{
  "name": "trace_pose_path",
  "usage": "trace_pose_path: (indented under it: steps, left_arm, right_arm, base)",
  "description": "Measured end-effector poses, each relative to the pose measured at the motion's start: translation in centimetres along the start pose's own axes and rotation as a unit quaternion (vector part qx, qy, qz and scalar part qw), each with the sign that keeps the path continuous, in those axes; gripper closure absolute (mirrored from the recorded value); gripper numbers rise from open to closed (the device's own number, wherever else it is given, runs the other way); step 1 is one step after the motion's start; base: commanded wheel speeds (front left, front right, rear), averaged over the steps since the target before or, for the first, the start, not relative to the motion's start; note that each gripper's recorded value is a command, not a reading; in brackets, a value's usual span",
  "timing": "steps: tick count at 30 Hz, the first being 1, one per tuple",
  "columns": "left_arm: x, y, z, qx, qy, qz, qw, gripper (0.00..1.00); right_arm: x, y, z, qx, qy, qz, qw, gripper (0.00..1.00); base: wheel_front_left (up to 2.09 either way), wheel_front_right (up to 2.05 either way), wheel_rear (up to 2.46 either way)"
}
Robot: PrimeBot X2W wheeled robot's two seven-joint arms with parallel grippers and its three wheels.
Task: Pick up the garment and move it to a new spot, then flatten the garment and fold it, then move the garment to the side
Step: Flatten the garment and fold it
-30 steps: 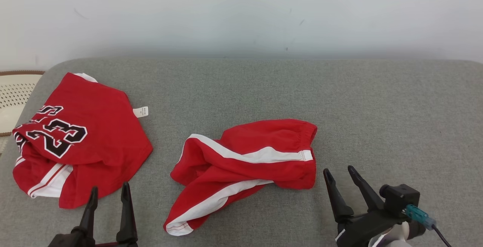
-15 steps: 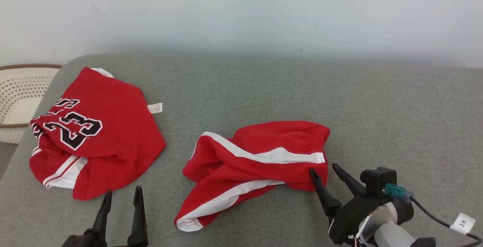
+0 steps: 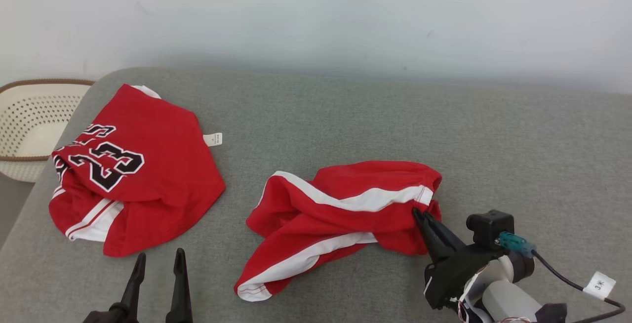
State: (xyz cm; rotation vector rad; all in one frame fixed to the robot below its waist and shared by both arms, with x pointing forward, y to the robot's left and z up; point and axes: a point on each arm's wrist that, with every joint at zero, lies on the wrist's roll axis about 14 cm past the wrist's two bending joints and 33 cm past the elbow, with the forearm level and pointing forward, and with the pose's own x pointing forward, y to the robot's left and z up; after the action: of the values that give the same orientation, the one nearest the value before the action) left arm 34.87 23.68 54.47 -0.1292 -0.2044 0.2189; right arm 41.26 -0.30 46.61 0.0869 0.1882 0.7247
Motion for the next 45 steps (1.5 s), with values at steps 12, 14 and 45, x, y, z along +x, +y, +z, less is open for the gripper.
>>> trace_pose_path:
  steps: [12, 14, 45]
  left_arm:
    - [0.2, -1.8, -0.4, -0.007, 0.004, -0.028, 1.0, 0.0]
    - [0.3, -2.1, -0.5, -0.007, 0.005, -0.031, 0.999, 0.0]
    - [0.6, -1.8, -2.0, -0.01, 0.03, -0.024, 0.999, 0.0]
  right_arm:
    - [-2.4, -2.0, 6.8, -0.007, -0.096, -0.016, 0.995, 1.0]
    - [-2.7, -2.4, 7.5, -0.008, -0.097, -0.019, 0.995, 1.0]
    - [3.9, -10.9, 5.9, -0.033, 0.015, -0.109, 0.993, 0.57]
  base:
    - [0.0, 0.0, 0.0]
    - [0.0, 0.0, 0.0]
    - [0.0, 0.0, 0.0]
